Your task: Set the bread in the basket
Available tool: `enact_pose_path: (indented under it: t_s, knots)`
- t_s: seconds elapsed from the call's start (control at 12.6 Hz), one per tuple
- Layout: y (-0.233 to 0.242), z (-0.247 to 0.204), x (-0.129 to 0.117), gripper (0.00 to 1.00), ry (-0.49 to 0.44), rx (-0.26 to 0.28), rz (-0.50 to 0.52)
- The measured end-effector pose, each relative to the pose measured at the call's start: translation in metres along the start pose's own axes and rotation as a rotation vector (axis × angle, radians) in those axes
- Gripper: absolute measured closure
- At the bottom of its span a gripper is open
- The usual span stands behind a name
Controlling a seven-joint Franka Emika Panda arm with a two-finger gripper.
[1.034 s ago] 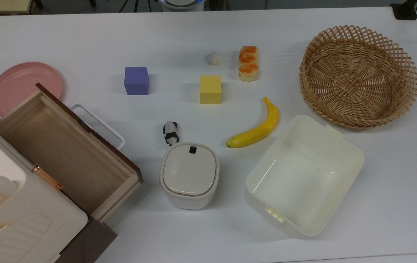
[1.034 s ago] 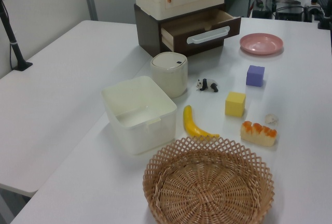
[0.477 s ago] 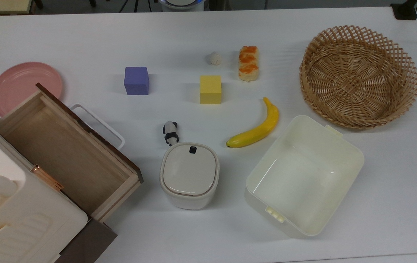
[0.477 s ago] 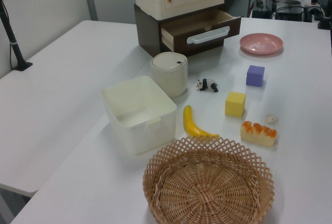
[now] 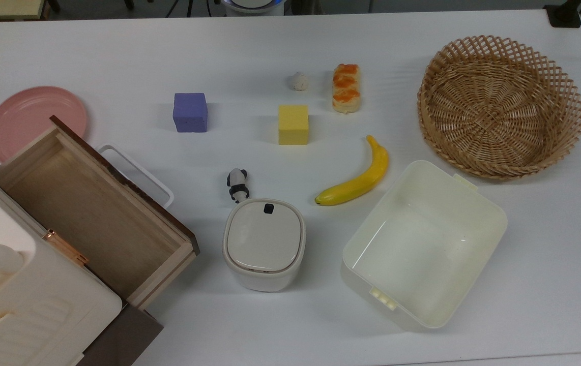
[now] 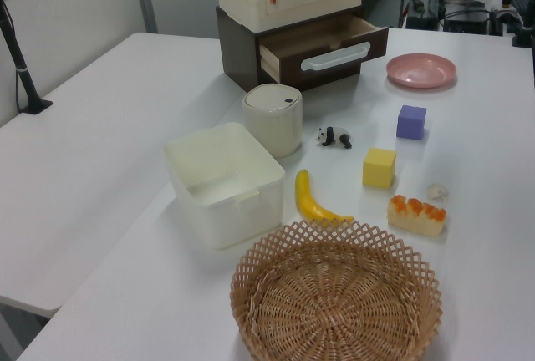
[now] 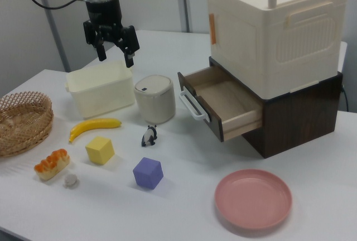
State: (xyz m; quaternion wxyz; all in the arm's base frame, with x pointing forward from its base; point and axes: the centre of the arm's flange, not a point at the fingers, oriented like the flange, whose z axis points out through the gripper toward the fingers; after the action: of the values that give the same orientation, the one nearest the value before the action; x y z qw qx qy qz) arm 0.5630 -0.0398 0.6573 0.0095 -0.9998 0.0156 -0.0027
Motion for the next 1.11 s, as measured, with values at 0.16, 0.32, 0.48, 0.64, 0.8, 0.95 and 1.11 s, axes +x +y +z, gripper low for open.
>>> enact_pose_path:
  t_s: [0.16,0.32,0.48,0.64,0.8,0.95,1.11]
  knots:
    - [-0.004,0.013,0.008,0.0,-0.015,0.0,-0.007]
    - [-0.014,0.024,0.013,0.0,-0.032,0.0,-0.024]
    - [-0.024,0.032,0.017,0.0,-0.045,-0.001,-0.042]
    - [-0.039,0.036,0.017,0.0,-0.055,-0.009,-0.07]
    - [-0.051,0.044,0.012,0.0,-0.075,-0.035,-0.095]
    - [-0.06,0.053,0.004,0.0,-0.099,-0.039,-0.114]
    - [-0.076,0.068,-0.008,0.0,-0.138,-0.04,-0.144]
